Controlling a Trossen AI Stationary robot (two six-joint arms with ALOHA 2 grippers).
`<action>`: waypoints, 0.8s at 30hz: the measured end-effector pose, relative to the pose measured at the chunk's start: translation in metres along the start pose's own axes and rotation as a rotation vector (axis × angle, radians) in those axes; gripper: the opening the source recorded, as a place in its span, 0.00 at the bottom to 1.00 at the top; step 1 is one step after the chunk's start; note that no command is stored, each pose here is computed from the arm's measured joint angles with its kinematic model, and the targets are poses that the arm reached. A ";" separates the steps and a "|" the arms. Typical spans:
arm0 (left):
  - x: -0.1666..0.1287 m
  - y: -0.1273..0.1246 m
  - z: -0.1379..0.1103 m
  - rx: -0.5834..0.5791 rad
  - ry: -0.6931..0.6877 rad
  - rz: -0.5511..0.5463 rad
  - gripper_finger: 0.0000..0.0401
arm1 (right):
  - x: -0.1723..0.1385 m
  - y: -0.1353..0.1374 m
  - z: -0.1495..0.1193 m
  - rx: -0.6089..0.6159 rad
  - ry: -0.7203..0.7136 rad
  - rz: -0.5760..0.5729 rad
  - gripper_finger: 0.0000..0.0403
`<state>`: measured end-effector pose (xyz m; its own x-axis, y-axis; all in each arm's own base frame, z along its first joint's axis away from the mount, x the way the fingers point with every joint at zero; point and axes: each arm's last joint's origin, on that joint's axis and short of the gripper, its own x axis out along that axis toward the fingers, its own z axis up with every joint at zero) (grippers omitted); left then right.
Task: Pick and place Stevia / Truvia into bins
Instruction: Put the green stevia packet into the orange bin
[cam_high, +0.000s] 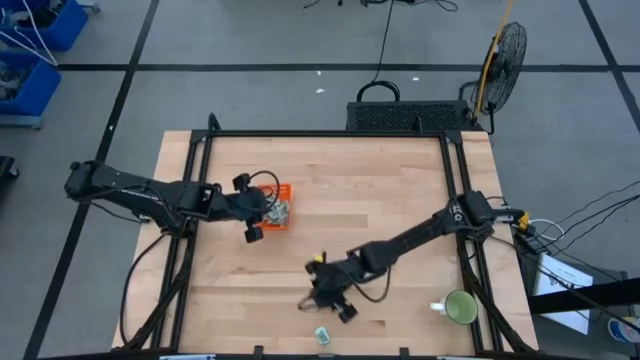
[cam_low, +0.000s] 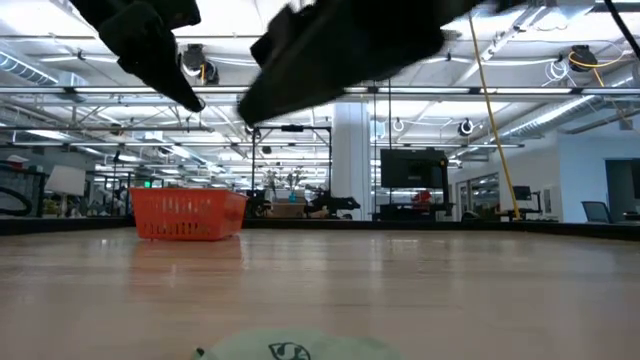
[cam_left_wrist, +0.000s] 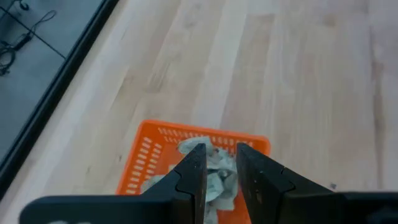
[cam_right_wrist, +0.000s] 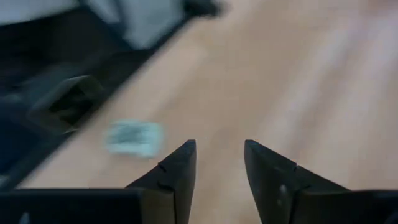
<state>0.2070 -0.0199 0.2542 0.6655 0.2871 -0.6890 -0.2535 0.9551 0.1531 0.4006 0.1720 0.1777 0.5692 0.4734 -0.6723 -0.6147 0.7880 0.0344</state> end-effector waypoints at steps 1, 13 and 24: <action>0.000 -0.001 0.001 -0.001 -0.009 -0.005 0.23 | 0.003 0.006 -0.003 -0.006 -0.010 0.032 0.34; -0.003 -0.006 0.014 -0.042 -0.148 -0.035 0.23 | 0.031 0.033 -0.029 -0.030 -0.146 0.083 0.50; -0.003 -0.007 0.014 -0.121 -0.148 -0.052 0.23 | 0.067 0.050 -0.052 -0.043 -0.128 0.039 0.54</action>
<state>0.2169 -0.0265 0.2653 0.7738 0.2535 -0.5805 -0.2928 0.9558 0.0270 0.3793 0.2227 0.0961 0.6077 0.5516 -0.5714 -0.6590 0.7517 0.0248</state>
